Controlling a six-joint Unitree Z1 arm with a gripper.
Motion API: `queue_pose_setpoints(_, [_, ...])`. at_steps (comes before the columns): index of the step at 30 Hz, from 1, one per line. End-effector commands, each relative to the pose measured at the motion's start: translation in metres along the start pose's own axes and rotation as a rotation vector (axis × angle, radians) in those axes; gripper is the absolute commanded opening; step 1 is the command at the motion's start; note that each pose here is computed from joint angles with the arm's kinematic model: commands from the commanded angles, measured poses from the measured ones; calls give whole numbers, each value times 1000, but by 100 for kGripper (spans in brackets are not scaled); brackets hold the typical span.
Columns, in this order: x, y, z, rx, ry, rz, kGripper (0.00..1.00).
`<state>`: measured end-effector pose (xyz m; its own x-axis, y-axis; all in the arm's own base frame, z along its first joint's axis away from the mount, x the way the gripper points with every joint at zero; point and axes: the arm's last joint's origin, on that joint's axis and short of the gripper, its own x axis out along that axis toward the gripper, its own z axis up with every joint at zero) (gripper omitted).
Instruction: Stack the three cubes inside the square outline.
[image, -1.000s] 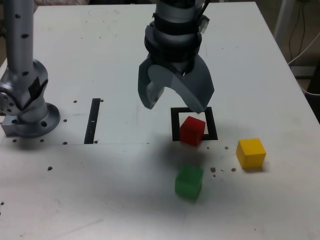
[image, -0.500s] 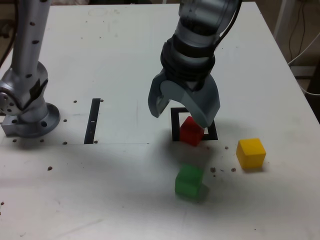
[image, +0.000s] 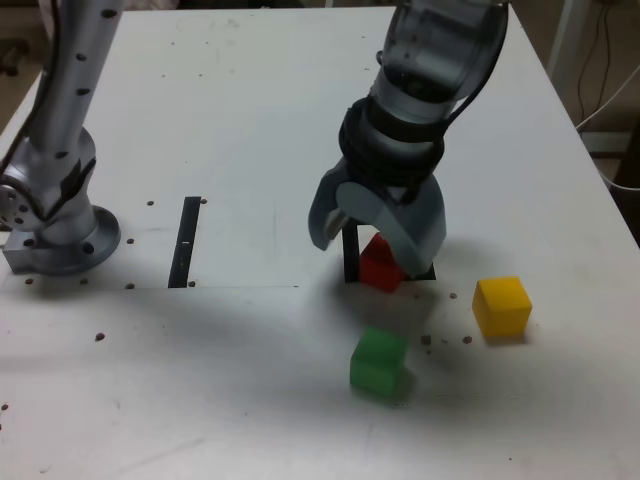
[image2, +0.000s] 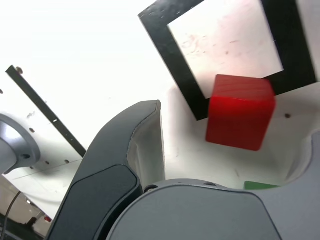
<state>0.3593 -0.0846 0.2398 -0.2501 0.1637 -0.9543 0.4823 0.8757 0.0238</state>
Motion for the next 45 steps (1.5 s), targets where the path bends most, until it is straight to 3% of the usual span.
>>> queue_pose_setpoints(1, [1,1,2,2,-2,0,93])
queue_pose_setpoints(15, [11,6,13,13,0,-6,86])
queue_pose_setpoints(20, [14,7,15,11,-8,-31,82])
queue_pose_setpoints(25, [14,8,18,8,-40,-41,71])
queue_pose_setpoints(32, [11,12,15,-1,-53,11,48])
queue_pose_setpoints(37, [11,14,13,-5,-51,34,41])
queue_pose_setpoints(45, [16,16,13,1,-43,6,33])
